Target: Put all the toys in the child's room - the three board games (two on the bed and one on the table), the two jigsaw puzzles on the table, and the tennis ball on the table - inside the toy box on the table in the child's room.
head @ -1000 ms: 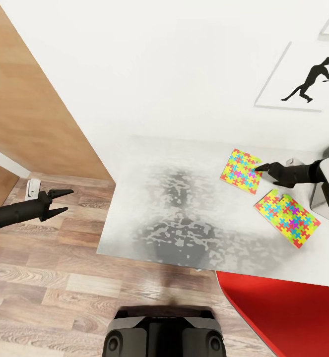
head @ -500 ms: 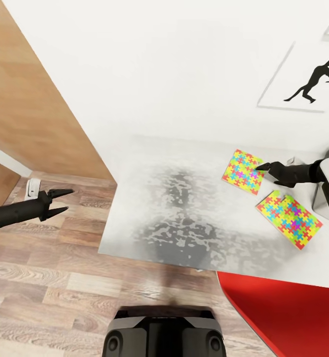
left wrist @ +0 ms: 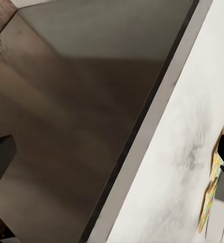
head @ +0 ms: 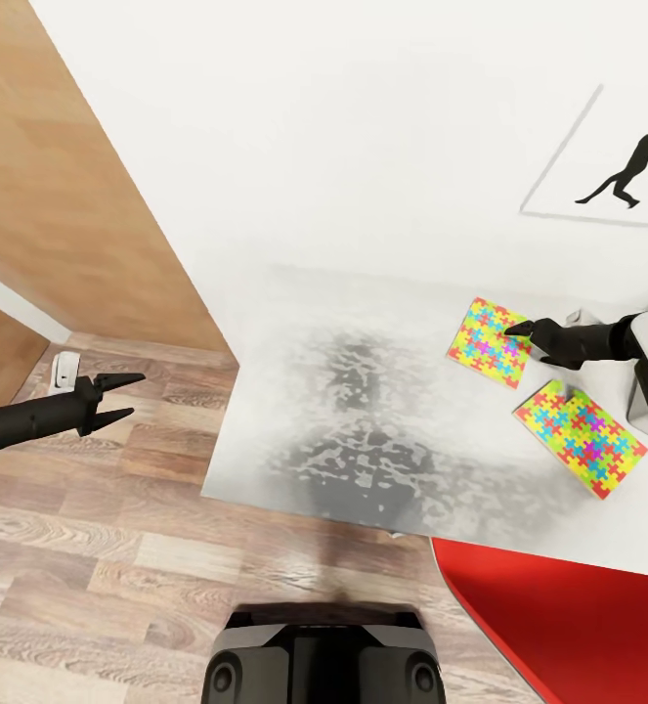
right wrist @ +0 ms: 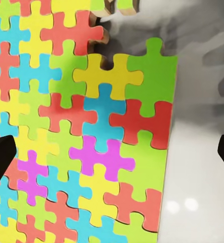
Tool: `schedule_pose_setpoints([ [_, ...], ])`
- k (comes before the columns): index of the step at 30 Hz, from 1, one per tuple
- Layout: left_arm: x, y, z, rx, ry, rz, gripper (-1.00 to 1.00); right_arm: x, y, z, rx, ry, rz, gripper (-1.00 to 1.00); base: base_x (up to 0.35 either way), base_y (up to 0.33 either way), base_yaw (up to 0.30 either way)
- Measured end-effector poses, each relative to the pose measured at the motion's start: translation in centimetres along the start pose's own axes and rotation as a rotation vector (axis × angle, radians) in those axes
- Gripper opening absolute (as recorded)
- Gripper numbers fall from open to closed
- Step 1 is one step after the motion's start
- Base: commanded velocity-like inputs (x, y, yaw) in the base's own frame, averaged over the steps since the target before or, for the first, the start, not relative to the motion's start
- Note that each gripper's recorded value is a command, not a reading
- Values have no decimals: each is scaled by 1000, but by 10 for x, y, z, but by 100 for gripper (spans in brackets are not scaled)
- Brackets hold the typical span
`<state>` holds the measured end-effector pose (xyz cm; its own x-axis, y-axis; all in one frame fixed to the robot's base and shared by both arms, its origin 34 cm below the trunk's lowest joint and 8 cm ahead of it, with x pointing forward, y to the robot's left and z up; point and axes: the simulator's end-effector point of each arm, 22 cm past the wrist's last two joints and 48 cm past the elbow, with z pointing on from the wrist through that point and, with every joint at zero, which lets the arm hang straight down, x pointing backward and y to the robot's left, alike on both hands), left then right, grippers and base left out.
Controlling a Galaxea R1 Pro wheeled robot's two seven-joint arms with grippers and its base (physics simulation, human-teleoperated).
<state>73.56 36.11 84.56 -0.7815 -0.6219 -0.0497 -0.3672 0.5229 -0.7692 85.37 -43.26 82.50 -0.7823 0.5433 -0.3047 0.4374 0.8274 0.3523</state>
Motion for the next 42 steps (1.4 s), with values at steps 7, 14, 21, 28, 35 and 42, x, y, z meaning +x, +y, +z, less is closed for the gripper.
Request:
schedule_pose_setpoints([
  [7,0,-2,0,3,0,4,100,0,0,0,0,-1,0,100,0,0,15],
  [14,0,-3,0,4,0,7,100,0,0,1,0,-1,2,100,0,0,14],
  [21,0,-3,0,5,0,8,100,-4,-1,1,1,-21,8,100,0,0,124],
  [28,2,-2,0,3,3,7,100,-8,-1,1,1,-42,16,100,0,0,157],
  [35,4,-3,0,4,6,12,100,-9,-2,1,2,-48,19,100,0,0,42],
  [42,6,-5,-1,6,8,17,100,-11,-6,1,9,-58,25,100,0,0,11],
])
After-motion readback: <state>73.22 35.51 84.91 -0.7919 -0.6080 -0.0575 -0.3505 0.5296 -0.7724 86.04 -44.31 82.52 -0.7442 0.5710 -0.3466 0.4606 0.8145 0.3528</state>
